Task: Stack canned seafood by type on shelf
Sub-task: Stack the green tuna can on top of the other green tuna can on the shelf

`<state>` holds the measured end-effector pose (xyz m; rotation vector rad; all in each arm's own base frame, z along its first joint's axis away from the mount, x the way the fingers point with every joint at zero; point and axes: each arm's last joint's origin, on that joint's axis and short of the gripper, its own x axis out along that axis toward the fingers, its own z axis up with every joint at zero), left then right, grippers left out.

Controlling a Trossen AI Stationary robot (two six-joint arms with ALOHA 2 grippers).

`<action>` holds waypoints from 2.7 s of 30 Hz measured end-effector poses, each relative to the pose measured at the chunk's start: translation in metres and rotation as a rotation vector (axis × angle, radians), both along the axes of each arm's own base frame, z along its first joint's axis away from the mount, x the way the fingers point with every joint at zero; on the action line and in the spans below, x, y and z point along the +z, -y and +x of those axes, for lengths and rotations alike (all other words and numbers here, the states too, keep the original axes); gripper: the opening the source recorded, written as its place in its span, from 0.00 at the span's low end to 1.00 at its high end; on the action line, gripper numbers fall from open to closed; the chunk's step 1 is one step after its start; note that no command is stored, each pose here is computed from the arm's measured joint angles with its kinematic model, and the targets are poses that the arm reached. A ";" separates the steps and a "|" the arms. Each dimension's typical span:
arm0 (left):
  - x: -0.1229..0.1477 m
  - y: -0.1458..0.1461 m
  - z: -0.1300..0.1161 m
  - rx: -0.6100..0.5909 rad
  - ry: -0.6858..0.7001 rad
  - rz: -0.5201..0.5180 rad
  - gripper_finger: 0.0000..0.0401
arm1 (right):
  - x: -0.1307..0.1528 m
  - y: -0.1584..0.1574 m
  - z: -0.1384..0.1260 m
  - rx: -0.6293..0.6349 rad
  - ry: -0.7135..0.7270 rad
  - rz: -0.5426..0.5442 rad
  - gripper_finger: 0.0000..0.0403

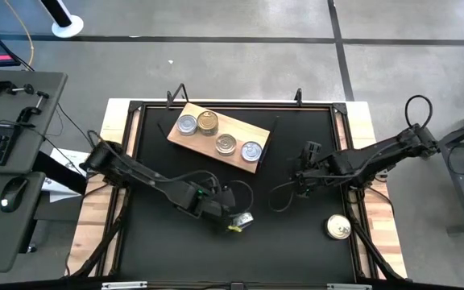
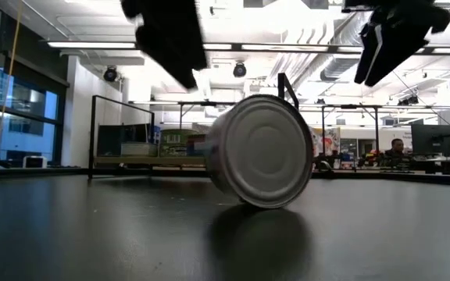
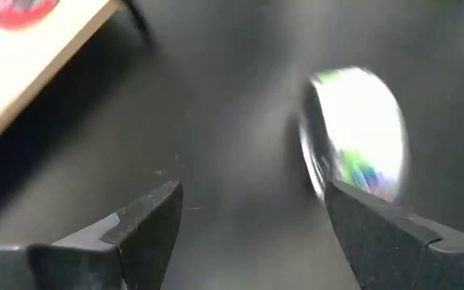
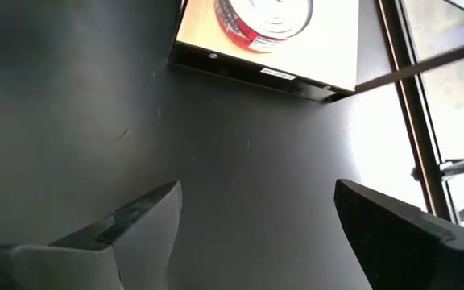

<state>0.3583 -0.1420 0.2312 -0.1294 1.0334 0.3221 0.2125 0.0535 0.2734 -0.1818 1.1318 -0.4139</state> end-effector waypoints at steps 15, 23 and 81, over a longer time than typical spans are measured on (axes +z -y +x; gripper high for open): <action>-0.002 0.015 0.015 0.005 0.322 -0.126 0.74 | 0.024 -0.017 -0.038 -0.193 0.218 0.193 0.79; -0.026 0.009 0.048 0.036 0.332 -0.089 0.74 | 0.023 -0.020 -0.042 -0.191 0.209 0.178 0.79; 0.045 -0.068 -0.117 0.656 0.508 0.235 0.30 | 0.025 -0.019 -0.039 -0.276 0.302 0.182 0.79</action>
